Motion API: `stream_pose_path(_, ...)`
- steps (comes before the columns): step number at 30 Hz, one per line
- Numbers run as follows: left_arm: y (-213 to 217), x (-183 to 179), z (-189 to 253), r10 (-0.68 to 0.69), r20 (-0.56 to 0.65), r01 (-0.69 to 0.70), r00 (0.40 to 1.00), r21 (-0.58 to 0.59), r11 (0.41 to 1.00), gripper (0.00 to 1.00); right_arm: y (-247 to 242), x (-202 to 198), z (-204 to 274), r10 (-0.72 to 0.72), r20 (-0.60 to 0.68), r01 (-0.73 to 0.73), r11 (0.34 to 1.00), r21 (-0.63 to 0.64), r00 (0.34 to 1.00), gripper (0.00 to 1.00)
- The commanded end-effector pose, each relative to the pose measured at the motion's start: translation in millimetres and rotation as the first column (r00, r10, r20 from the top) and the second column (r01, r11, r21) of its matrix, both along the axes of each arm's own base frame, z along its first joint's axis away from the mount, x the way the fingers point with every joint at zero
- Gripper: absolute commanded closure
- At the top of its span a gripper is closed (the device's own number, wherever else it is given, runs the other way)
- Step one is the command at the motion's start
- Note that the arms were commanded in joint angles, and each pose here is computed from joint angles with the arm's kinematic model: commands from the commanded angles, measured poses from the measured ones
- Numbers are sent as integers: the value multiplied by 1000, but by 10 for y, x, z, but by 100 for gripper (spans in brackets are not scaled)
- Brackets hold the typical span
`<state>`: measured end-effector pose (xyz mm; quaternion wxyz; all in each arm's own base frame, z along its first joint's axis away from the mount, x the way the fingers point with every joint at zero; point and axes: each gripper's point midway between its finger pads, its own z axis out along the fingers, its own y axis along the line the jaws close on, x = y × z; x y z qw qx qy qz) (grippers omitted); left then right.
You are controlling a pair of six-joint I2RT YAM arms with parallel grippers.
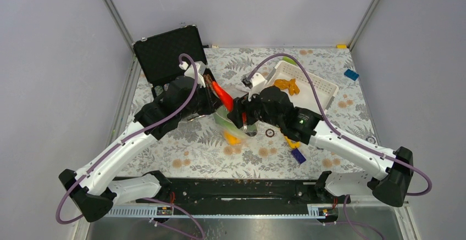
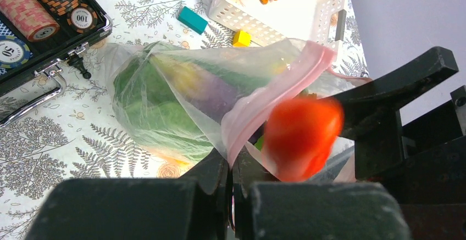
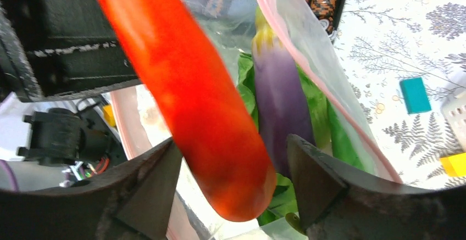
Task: Place the food in the zip-top bag and seal the zipper
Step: Place the fake vegetable in the zipper food storage bag.
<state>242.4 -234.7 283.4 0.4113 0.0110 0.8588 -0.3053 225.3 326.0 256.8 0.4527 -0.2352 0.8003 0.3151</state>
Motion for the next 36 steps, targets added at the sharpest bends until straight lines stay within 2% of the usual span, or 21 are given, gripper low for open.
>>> stream_pose_path(1,-24,82,255,4,90,0,996,-47,999,100,-47,31,104,-1,36,3,999,-52,999,19)
stream_pose_path(8,-113,43,268,-53,93,58,994,-55,997,100,84,127,538,8,128,-12,1000,27,992,17)
stream_pose_path(10,-134,45,274,-63,93,68,994,-53,996,100,201,147,715,46,166,-55,997,50,985,20)
stream_pose_path(15,-154,41,297,-73,96,79,993,-57,995,100,316,245,731,52,179,-58,998,31,982,32)
stream_pose_path(18,-156,47,304,-74,98,80,992,-55,995,100,336,329,661,32,179,-32,999,-3,983,44)
stream_pose_path(20,-155,49,316,-74,101,80,992,-55,995,100,296,382,594,2,170,4,999,-33,985,61)
stream_pose_path(23,-131,62,327,-56,102,62,993,-56,997,100,203,372,485,-24,135,35,996,-77,991,77)
stream_pose_path(26,-47,118,324,3,102,2,995,-45,999,100,93,294,352,-16,111,29,993,-119,994,85)
stream_pose_path(32,-78,139,371,-3,105,8,995,-47,999,100,-52,268,136,-11,80,30,970,-243,997,86)
stream_pose_path(36,-149,104,370,-50,99,55,994,-50,997,100,-134,430,143,-138,71,153,948,-279,988,77)
